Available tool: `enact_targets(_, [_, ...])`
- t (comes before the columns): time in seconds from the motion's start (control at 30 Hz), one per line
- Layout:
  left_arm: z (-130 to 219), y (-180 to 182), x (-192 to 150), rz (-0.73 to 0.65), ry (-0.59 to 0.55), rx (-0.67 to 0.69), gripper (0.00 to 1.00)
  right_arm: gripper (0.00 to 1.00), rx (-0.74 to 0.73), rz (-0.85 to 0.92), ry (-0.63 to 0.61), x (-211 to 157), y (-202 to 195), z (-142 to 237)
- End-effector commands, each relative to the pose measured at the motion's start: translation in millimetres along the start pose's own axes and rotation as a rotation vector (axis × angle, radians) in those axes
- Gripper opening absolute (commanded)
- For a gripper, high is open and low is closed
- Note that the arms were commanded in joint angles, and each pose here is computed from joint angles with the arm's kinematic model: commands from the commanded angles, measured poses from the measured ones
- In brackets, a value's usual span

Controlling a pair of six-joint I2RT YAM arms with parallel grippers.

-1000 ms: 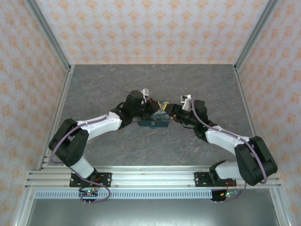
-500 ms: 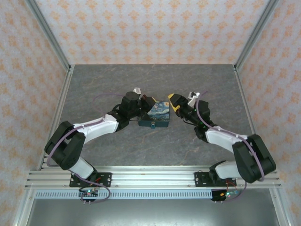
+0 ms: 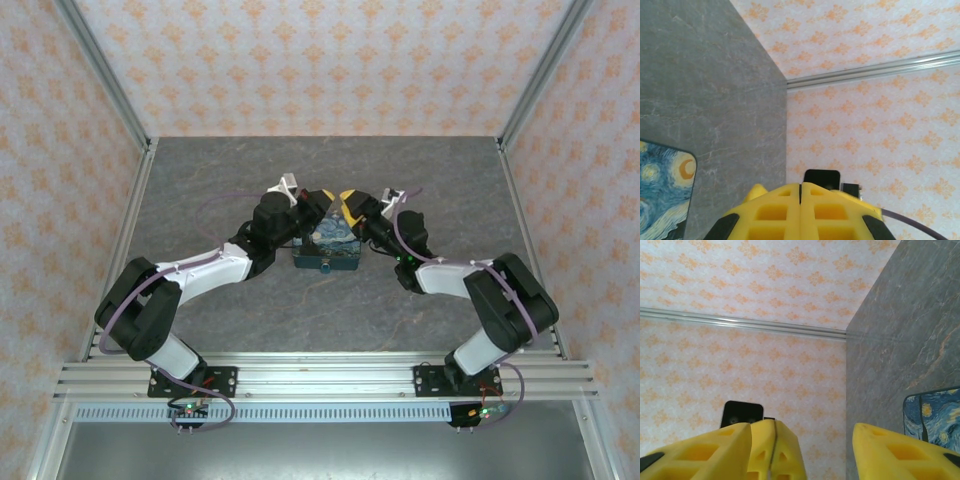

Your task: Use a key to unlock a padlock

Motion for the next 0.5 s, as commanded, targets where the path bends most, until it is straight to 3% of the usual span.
enact_targets(0.0, [1, -15, 10, 0.004, -0.054, -0.071, 0.00, 0.52, 0.101, 0.003, -0.047, 9, 25, -6])
enact_targets(0.47, [-3, -6, 13, 0.010, -0.066, -0.070, 0.00, 0.39, 0.139, 0.002, -0.034, 1, 35, -2])
Point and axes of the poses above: each hand's point on the last joint's axis, 136 mm out from that joint toward the fingers, its own z axis back along the fingers, its own y axis along the line the jaws close on, x = y × z, the point moved 1 cm from there along z, back along the fingers, and after that the axes turned 13 degrees about z, right-handed, at the moved point
